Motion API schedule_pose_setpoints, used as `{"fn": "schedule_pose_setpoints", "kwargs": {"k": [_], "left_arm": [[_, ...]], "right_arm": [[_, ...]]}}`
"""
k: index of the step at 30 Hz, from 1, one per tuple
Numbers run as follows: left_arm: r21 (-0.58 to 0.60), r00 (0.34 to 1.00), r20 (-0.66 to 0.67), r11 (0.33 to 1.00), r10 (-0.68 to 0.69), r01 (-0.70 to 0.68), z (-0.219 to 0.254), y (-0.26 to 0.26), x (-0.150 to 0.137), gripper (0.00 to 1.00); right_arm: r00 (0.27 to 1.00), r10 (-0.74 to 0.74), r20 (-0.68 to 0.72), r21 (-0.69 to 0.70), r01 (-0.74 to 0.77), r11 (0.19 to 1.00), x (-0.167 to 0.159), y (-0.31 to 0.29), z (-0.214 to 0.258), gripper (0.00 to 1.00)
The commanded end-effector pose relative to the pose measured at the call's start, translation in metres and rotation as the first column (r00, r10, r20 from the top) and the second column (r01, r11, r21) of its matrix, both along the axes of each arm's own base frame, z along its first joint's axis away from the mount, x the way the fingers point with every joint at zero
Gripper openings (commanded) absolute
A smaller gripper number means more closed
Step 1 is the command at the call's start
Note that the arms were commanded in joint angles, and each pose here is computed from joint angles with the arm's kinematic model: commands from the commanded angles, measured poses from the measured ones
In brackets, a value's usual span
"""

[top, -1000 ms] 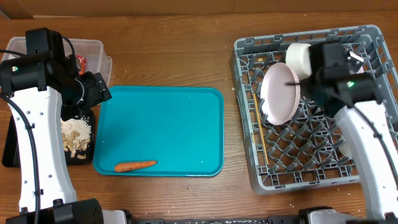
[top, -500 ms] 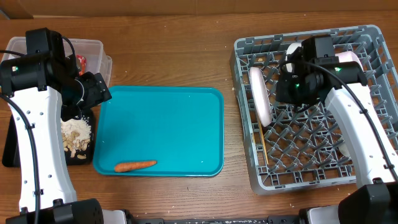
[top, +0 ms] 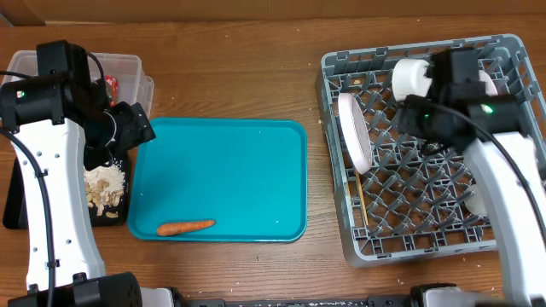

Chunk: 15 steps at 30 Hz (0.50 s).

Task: Sort waste into correct bins and load items into the dishwasher
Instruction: 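Move the left gripper to the orange carrot on the teal tray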

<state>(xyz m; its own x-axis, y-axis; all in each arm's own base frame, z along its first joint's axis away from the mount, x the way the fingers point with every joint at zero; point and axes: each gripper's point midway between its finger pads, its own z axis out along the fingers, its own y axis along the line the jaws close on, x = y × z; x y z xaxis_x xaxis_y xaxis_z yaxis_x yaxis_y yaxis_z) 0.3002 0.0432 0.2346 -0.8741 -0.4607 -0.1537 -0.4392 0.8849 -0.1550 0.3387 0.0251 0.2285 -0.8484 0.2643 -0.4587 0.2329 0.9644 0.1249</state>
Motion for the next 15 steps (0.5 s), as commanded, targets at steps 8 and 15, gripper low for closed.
{"fn": "schedule_pose_setpoints", "kwargs": {"k": [8, 15], "left_arm": [[-0.078, 0.979, -0.187, 0.995, -0.081, 0.067, -0.043, -0.064, -0.029, 0.84], [-0.031, 0.923, -0.333, 0.977, 0.19, -0.213, -0.085, -0.072, -0.053, 0.9]], "right_arm": [[0.998, -0.005, 0.069, -0.04, 0.007, 0.999, -0.018, -0.017, 0.033, 0.92], [0.995, -0.086, 0.05, -0.027, 0.087, 0.996, -0.019, -0.036, 0.029, 0.94]]}}
